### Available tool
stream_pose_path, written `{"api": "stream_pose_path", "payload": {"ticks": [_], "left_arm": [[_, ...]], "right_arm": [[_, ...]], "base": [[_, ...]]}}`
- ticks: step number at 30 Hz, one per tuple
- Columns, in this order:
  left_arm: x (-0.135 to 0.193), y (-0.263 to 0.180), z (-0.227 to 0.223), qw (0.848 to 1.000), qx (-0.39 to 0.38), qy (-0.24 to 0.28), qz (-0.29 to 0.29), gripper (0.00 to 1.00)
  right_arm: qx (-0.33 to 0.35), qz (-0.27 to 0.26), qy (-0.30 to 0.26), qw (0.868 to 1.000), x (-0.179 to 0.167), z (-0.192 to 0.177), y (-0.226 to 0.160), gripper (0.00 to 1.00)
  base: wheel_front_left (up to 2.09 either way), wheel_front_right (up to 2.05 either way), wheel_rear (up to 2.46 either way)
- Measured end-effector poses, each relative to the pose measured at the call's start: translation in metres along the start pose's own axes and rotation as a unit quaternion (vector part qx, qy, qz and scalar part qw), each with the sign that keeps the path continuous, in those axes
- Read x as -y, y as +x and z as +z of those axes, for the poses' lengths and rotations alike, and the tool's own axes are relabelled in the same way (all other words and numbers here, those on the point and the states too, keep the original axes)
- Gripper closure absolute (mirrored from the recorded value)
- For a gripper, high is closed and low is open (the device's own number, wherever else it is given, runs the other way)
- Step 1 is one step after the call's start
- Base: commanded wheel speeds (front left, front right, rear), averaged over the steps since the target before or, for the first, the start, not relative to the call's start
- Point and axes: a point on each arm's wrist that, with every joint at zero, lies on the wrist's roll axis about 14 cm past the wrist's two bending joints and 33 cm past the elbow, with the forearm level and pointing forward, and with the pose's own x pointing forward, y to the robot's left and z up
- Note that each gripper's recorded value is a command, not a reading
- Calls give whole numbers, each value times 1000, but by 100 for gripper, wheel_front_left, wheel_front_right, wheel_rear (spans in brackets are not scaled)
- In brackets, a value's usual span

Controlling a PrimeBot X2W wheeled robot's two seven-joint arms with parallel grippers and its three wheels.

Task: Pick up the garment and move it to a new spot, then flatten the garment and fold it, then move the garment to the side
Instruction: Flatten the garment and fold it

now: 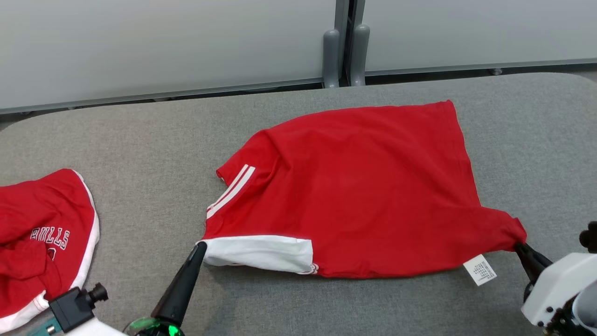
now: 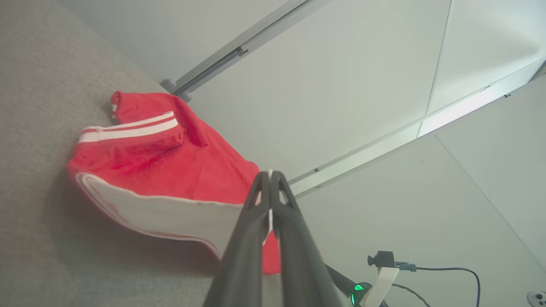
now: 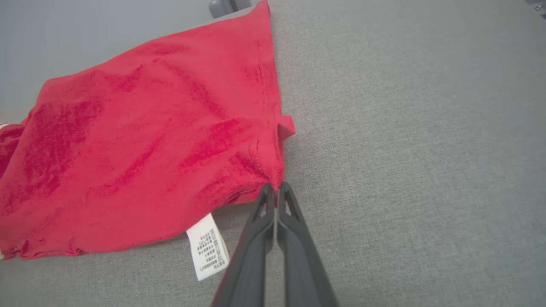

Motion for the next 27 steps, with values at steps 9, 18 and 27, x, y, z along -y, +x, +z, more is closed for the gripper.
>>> {"api": "stream_pose_path", "payload": {"ticks": [9,18,27], "left_arm": [[1,84,36,992,-18,115,-48,100],[-25,208,83,965,-55,247,-63,100],[33,326,147,879,114,437,-151,100]], "right_arm": [[29,83,-38,995,-62,44,60,100],[90,139,-22,986,-98,125,151,100],[328,83,-15,941,-74,262,194,100]], "base": [[0,0,0],[0,0,0],[0,0,0]]}}
